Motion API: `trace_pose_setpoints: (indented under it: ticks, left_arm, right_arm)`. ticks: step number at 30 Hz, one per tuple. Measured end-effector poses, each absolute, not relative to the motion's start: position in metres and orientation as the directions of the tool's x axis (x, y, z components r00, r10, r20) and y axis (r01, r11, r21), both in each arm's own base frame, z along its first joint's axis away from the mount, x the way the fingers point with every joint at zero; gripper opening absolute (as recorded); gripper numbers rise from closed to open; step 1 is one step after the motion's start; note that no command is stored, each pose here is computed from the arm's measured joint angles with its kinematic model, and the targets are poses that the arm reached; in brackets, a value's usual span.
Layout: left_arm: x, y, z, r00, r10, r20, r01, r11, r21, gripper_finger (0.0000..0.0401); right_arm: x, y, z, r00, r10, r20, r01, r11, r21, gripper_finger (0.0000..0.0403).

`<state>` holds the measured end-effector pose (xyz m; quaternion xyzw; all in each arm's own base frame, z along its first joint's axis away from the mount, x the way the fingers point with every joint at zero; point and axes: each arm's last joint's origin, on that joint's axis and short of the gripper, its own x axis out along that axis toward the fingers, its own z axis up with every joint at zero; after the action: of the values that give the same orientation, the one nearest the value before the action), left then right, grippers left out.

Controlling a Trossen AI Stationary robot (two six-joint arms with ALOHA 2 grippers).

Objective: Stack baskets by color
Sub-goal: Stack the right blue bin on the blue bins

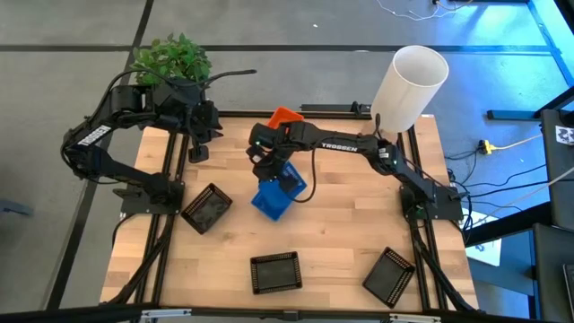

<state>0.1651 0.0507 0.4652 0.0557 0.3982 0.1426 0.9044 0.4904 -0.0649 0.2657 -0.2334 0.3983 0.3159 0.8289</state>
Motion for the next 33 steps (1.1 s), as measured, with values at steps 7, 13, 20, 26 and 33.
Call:
trace_pose_setpoints:
  ticks: [7,13,20,26,33]
  left_arm:
    - [0.165,0.051,0.465,0.642,0.302,-0.705,-0.214,0.953,0.214,0.0078]
    - [0.165,0.051,0.465,0.642,0.302,-0.705,-0.213,0.953,0.214,0.0078]
    - [0.165,0.051,0.465,0.642,0.302,-0.705,-0.214,0.953,0.214,0.0078]
    - [0.165,0.051,0.465,0.642,0.302,-0.705,-0.214,0.953,0.214,0.0078]
    - [0.165,0.051,0.465,0.642,0.302,-0.705,-0.216,0.953,0.212,0.0078]
  right_arm:
    - [0.484,-0.068,0.263,0.424,0.311,-0.85,-0.691,0.719,-0.082,0.0]
    - [0.479,-0.067,0.261,0.381,0.318,-0.868,-0.723,0.687,-0.065,0.0]
    - [0.479,-0.067,0.261,0.381,0.299,-0.875,-0.721,0.688,-0.079,0.0005]
    - [0.481,-0.07,0.256,0.379,0.219,-0.899,-0.701,0.702,-0.124,0.0023]
    - [0.483,-0.071,0.253,0.381,0.219,-0.898,-0.702,0.701,-0.127,0.004]
